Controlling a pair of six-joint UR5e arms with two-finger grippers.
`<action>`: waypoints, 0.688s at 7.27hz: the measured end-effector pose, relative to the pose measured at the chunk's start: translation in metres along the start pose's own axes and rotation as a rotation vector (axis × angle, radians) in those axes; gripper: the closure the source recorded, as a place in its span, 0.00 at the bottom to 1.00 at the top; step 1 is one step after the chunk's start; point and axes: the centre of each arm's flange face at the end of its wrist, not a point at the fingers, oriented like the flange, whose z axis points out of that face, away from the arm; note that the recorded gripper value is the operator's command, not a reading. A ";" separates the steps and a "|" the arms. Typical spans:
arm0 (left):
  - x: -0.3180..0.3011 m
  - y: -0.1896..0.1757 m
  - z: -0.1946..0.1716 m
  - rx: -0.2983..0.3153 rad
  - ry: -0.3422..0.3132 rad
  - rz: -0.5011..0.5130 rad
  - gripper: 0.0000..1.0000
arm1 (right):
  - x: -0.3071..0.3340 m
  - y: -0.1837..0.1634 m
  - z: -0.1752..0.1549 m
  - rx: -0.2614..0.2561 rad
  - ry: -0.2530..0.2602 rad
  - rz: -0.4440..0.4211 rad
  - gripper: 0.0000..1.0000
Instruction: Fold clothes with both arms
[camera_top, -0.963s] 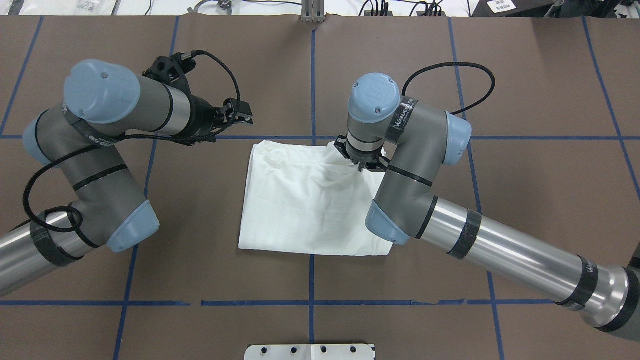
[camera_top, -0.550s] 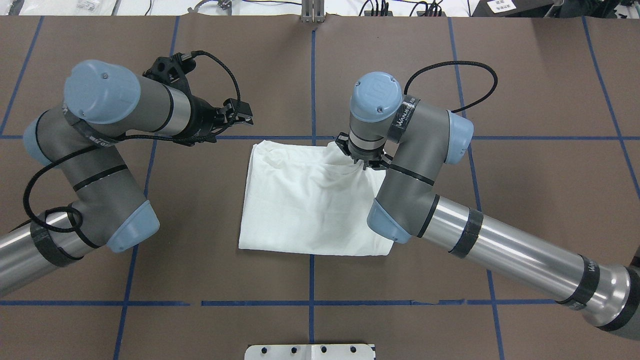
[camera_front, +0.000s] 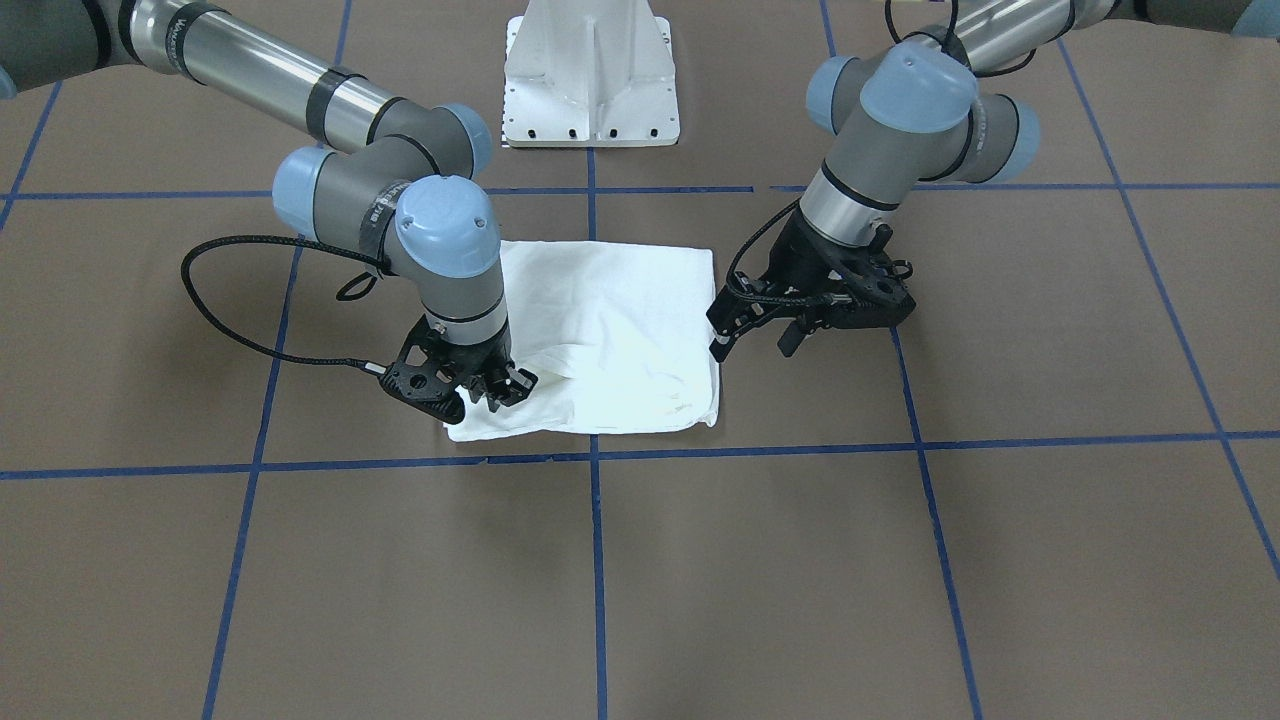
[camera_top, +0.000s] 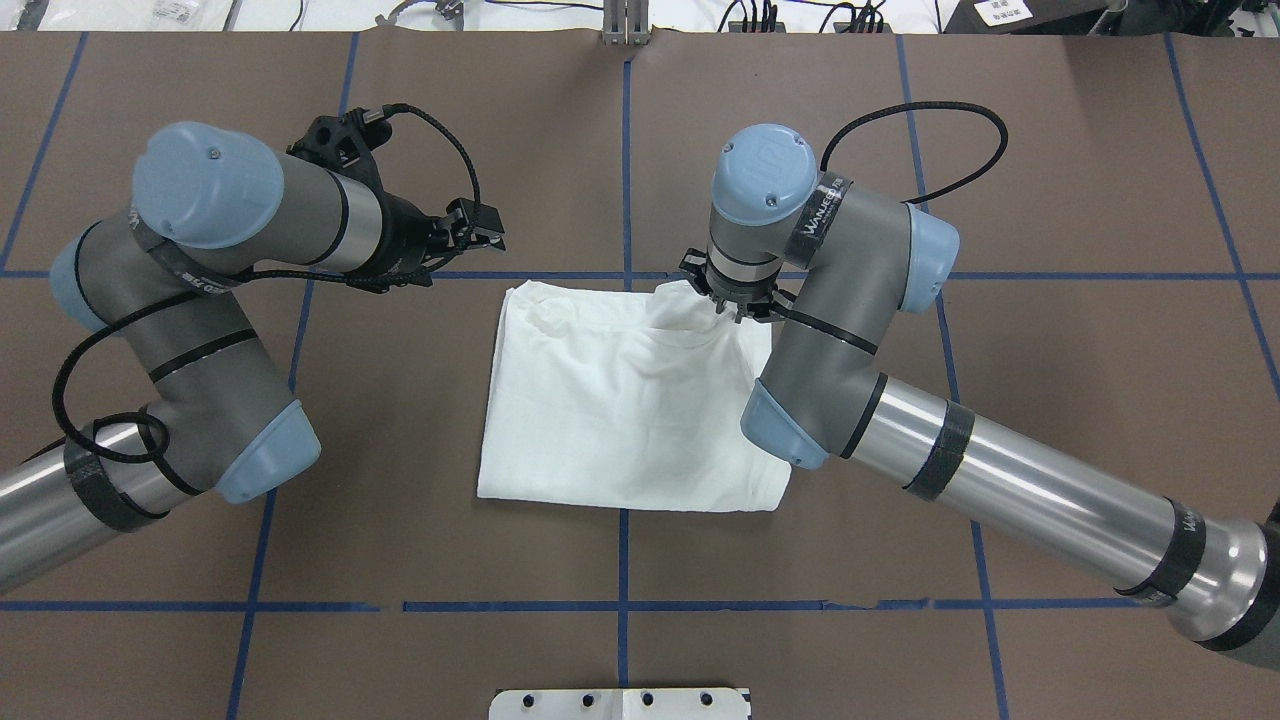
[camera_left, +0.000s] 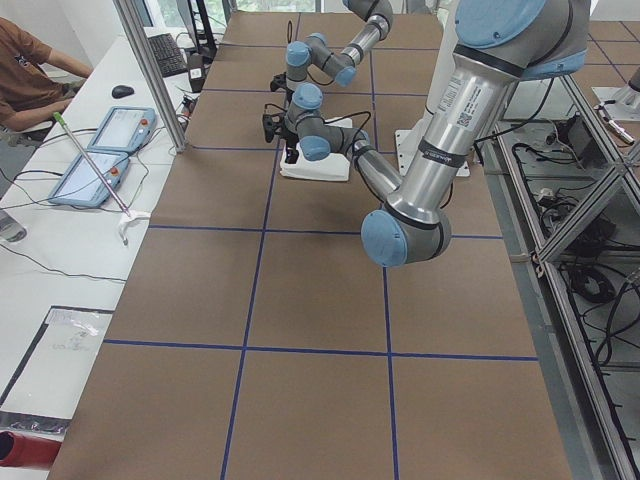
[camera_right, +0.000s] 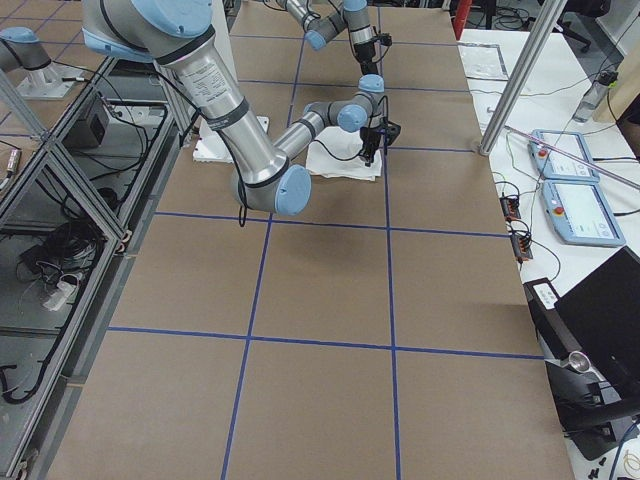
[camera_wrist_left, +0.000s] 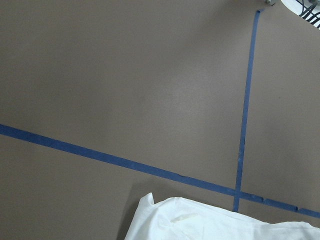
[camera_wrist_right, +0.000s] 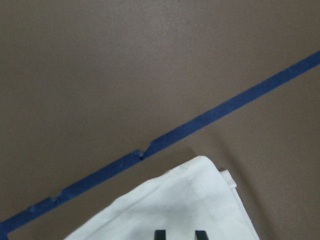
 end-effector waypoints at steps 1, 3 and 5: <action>0.000 0.000 0.001 0.000 -0.001 0.000 0.00 | -0.001 0.000 -0.001 0.000 -0.001 0.003 1.00; 0.000 0.000 0.001 0.001 -0.001 -0.002 0.00 | 0.000 -0.001 -0.002 0.002 0.007 0.039 1.00; 0.000 0.000 0.000 0.000 0.001 -0.003 0.00 | 0.008 -0.010 0.001 0.012 0.081 0.098 1.00</action>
